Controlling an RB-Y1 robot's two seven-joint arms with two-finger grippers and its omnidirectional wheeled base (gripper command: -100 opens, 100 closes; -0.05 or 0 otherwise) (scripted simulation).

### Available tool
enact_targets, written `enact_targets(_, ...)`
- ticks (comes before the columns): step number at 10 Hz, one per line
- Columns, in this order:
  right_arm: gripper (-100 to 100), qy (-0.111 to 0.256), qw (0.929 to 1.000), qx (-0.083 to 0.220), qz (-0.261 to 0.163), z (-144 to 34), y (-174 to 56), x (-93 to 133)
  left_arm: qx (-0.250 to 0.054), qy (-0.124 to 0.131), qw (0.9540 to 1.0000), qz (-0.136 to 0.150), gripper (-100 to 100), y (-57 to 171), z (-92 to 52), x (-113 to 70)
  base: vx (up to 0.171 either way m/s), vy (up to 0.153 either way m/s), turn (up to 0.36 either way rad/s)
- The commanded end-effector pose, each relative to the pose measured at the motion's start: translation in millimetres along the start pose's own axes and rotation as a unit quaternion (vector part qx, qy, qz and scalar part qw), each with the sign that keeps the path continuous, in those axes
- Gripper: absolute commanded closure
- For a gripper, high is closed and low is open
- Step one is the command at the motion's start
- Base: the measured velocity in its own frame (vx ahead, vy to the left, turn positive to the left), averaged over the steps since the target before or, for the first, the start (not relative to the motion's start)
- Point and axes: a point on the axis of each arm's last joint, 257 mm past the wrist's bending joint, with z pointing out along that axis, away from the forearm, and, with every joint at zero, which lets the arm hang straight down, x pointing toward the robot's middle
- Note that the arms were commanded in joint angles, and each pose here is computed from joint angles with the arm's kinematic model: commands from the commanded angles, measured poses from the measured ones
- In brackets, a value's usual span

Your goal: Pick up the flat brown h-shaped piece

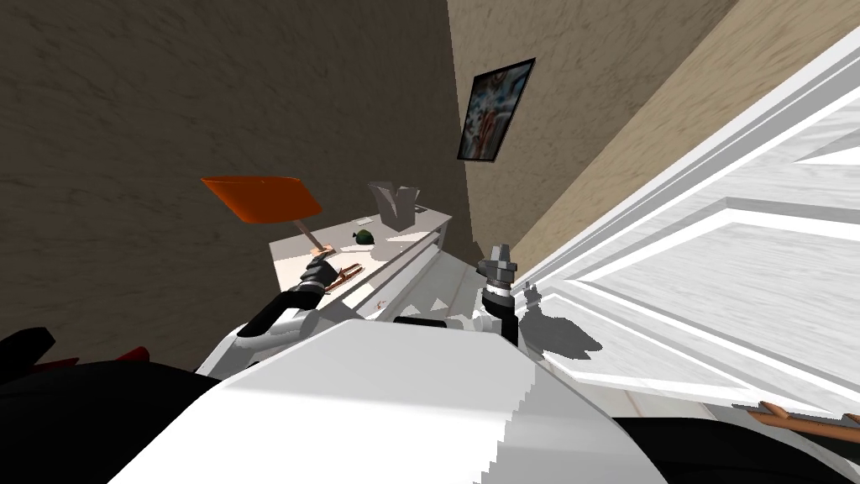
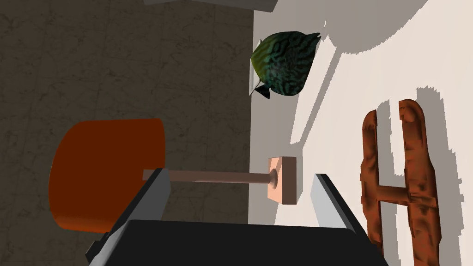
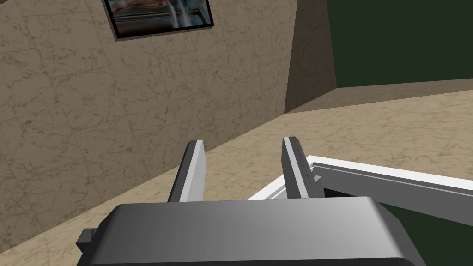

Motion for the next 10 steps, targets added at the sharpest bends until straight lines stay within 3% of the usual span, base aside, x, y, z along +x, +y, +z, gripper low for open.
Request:
enact_targets(1, 0, 0.000, 1.0000, 0.000, 0.000, 0.0, 0, 0, -0.025, -0.012, 0.9996, -0.011, -100, 12, -2.9, -8.9, 0.061, -0.039, -0.024)
enact_targets(2, 0, 0.000, 1.0000, 0.000, 0.000, 0.0, 0, 0, -0.029, -0.013, 0.9994, -0.011, -100, 14, -3.0, -9.5, 0.025, -0.012, 0.018)
enact_targets(5, 0, 0.000, 1.0000, 0.000, 0.000, 0.0, 0, 0, -0.066, -0.041, 0.9957, -0.049, -100, 27, -7.5, -37.2, 0.062, -0.017, -0.049)
enact_targets(7, 0, 0.000, 1.0000, 0.000, 0.000, 0.0, 0, 0, -0.087, -0.048, 0.9938, -0.050, -100, 38, -9.5, -40.2, 0.047, -0.018, -0.010)
enact_targets(10, 0, 0.000, 1.0000, 0.000, 0.000, 0.0, 0, 0, -0.123, -0.075, 0.9857, -0.088, -100, 50, -16.2, -64.2, 0.060, -0.017, -0.036)
